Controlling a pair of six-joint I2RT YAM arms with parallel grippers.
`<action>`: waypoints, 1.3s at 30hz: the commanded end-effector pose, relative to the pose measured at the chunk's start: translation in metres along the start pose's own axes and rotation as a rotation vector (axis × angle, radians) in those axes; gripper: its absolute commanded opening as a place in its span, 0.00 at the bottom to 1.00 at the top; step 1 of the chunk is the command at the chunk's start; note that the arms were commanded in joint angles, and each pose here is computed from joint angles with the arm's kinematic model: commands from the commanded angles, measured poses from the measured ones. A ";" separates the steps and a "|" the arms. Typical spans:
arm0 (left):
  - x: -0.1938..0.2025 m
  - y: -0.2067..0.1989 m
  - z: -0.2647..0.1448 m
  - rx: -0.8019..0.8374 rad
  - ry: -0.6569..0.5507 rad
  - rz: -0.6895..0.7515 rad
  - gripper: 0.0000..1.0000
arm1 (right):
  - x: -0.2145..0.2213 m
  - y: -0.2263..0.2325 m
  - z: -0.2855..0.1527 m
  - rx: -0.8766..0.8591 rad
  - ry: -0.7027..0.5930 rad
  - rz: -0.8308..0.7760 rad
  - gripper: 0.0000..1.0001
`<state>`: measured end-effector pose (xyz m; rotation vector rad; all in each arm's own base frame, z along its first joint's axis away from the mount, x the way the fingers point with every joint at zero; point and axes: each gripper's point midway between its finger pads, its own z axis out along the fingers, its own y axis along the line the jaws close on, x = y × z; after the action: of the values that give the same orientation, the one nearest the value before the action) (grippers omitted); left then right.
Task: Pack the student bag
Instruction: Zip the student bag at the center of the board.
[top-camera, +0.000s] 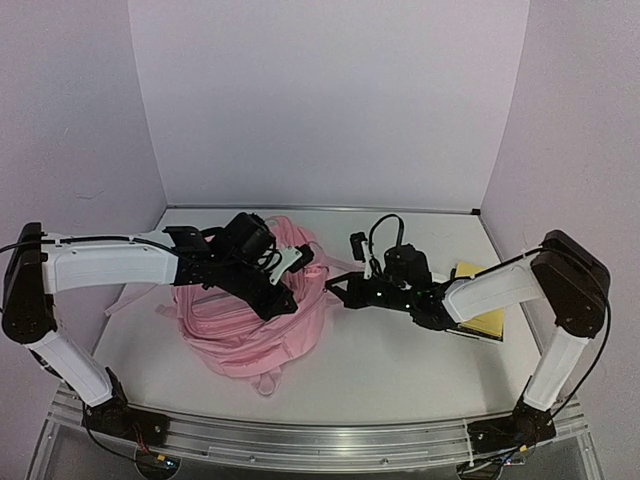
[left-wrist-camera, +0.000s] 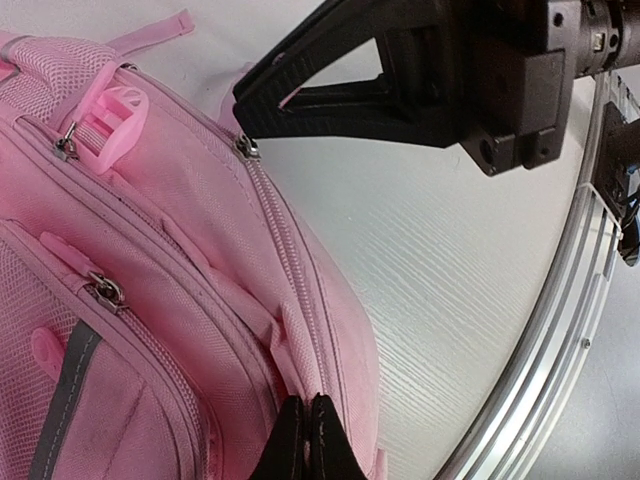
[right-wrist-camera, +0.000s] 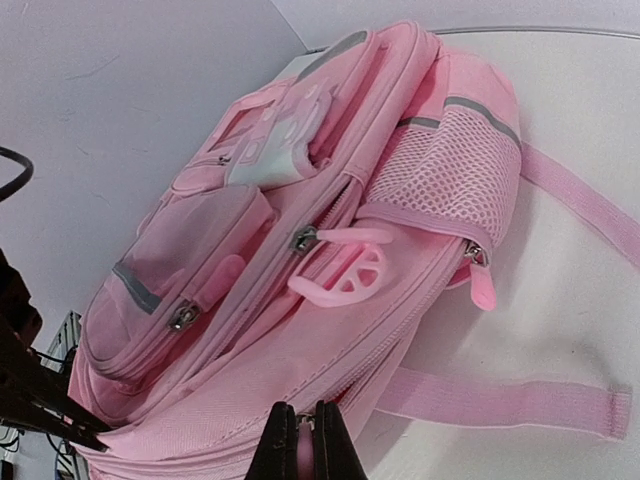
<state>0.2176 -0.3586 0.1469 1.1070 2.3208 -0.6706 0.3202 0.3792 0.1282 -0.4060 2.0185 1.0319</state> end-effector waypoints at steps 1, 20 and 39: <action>0.022 -0.008 -0.020 0.028 0.066 0.009 0.00 | -0.068 -0.005 0.006 0.032 -0.225 -0.027 0.00; 0.026 -0.016 -0.048 0.052 0.068 -0.014 0.00 | -0.084 -0.060 0.028 0.237 -0.401 0.040 0.00; -0.020 -0.011 -0.022 0.045 -0.106 -0.110 0.22 | -0.088 -0.015 -0.007 0.087 -0.278 -0.004 0.54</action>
<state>0.2054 -0.3354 0.1601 1.0248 2.3841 -0.6766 0.3816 0.3775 0.1242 -0.2295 1.9325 0.9044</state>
